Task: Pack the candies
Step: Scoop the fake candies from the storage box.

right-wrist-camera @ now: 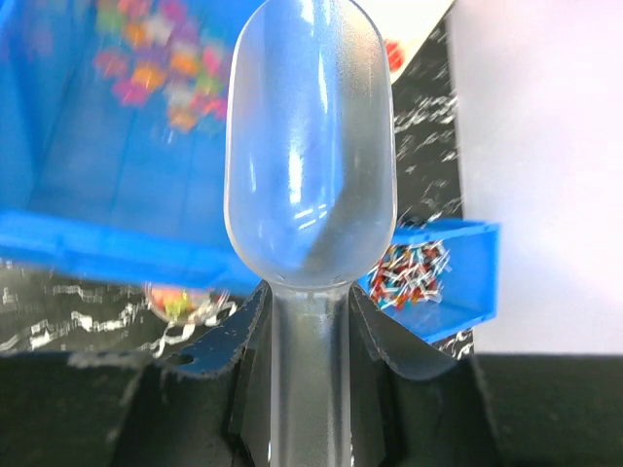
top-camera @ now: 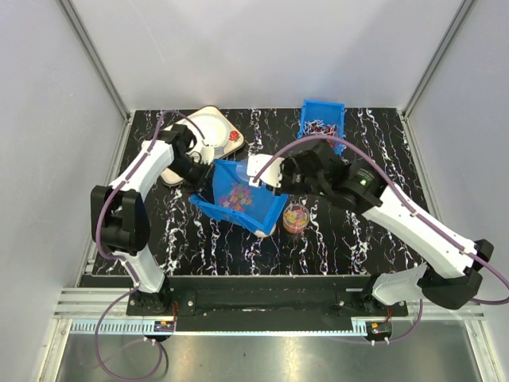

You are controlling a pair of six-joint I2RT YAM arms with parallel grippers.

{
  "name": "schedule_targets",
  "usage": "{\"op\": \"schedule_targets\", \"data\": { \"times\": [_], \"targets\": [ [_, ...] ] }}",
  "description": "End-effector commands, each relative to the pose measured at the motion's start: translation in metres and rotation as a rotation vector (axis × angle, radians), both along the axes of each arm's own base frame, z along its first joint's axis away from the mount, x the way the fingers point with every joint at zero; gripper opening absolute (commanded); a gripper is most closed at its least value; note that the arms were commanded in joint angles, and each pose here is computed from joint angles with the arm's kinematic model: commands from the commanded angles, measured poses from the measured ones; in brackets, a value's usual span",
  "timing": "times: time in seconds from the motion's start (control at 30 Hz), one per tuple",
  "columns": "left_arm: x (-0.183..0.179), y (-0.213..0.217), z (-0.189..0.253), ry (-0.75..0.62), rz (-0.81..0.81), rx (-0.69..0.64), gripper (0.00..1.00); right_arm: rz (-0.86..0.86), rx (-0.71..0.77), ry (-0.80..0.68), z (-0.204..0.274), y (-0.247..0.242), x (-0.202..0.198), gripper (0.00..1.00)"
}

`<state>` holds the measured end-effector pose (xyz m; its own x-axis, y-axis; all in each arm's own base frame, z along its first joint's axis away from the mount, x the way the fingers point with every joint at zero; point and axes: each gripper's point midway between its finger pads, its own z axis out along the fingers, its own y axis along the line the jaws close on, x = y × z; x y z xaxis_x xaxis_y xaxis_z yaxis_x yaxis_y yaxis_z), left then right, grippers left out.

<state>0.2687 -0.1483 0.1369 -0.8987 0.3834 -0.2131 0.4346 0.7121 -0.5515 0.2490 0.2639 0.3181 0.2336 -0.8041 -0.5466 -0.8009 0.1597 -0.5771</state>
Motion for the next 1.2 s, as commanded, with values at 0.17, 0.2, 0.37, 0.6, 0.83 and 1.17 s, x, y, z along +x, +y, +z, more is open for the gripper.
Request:
{"op": "schedule_targets", "data": {
  "times": [0.17, 0.2, 0.37, 0.6, 0.83, 1.17],
  "targets": [
    [-0.004, -0.025, 0.048, -0.226, -0.061, -0.194, 0.0, 0.034, 0.168, -0.035, 0.046, 0.006, -0.013, 0.0],
    [-0.003, -0.025, 0.042, -0.219, -0.027, -0.136, 0.0, 0.032, 0.158, -0.035, 0.044, 0.006, -0.012, 0.0],
    [0.016, 0.011, -0.002, -0.198, 0.078, 0.171, 0.0, 0.025, 0.029, -0.021, 0.019, 0.002, -0.004, 0.0],
    [0.029, 0.031, -0.024, -0.164, 0.127, 0.319, 0.0, 0.018, -0.187, 0.0, -0.031, -0.009, 0.001, 0.0],
    [0.031, 0.033, -0.028, -0.153, 0.128, 0.338, 0.0, 0.057, -0.371, 0.066, -0.085, -0.001, -0.004, 0.0],
    [0.031, 0.035, -0.026, -0.16, 0.135, 0.344, 0.0, 0.036, -0.561, 0.075, -0.131, 0.016, 0.021, 0.0]
  ]
}}
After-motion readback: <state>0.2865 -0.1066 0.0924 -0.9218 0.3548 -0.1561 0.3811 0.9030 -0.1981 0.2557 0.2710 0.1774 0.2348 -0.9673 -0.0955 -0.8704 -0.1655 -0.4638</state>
